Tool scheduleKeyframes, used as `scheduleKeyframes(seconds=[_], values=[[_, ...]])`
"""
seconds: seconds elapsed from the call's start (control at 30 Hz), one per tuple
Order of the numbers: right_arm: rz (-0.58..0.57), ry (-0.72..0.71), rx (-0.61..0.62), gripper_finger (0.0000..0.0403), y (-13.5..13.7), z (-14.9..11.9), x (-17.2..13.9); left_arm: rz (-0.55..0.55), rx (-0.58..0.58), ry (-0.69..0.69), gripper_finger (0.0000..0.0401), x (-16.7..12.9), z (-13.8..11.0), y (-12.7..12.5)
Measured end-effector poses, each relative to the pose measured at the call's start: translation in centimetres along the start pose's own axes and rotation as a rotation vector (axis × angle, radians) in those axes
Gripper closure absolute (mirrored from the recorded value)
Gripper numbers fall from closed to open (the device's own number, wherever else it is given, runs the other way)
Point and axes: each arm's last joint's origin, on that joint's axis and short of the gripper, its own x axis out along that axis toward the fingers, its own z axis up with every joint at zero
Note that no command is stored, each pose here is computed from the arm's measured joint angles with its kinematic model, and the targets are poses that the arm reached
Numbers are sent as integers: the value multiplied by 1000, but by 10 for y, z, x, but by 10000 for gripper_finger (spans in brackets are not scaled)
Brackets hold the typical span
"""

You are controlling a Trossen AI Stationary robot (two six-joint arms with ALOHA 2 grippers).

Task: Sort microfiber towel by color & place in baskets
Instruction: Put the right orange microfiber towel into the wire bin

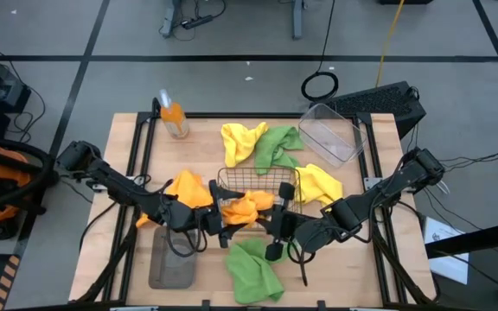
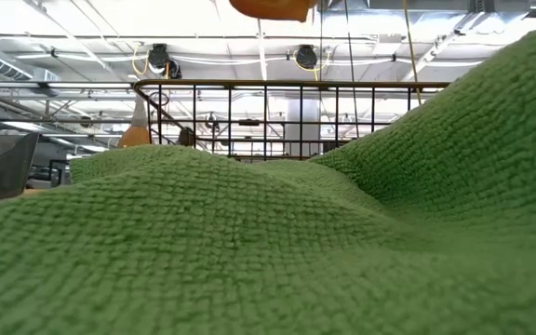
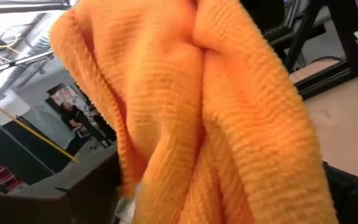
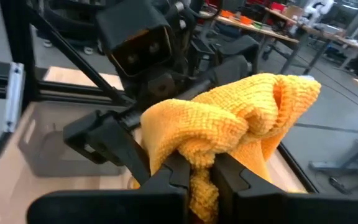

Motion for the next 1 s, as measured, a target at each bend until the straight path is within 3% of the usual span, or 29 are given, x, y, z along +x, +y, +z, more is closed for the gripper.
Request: scheduleKeyframes(seconds=[0.13, 0.23, 0.37, 0.57, 0.8, 1.0], values=[[0, 1, -11, 387, 0, 0, 0, -43, 26, -10, 79, 1, -1, -1], [0, 0, -10, 386, 0, 0, 0, -69, 54, -29, 129, 0, -1, -2], [-3, 1, -5, 368, 1, -1, 2, -75, 61, -34, 224, 0, -1, -2], [-11, 25, -5, 296, 3, -6, 6, -108, 70, -53, 376, 0, 0, -3], [-2, 108, -38, 217, 8, -16, -3, -117, 71, -46, 355, 0, -1, -4], [-80, 183, -133, 187, 14, -30, -18, -123, 28, -30, 370, -7, 3, 4]])
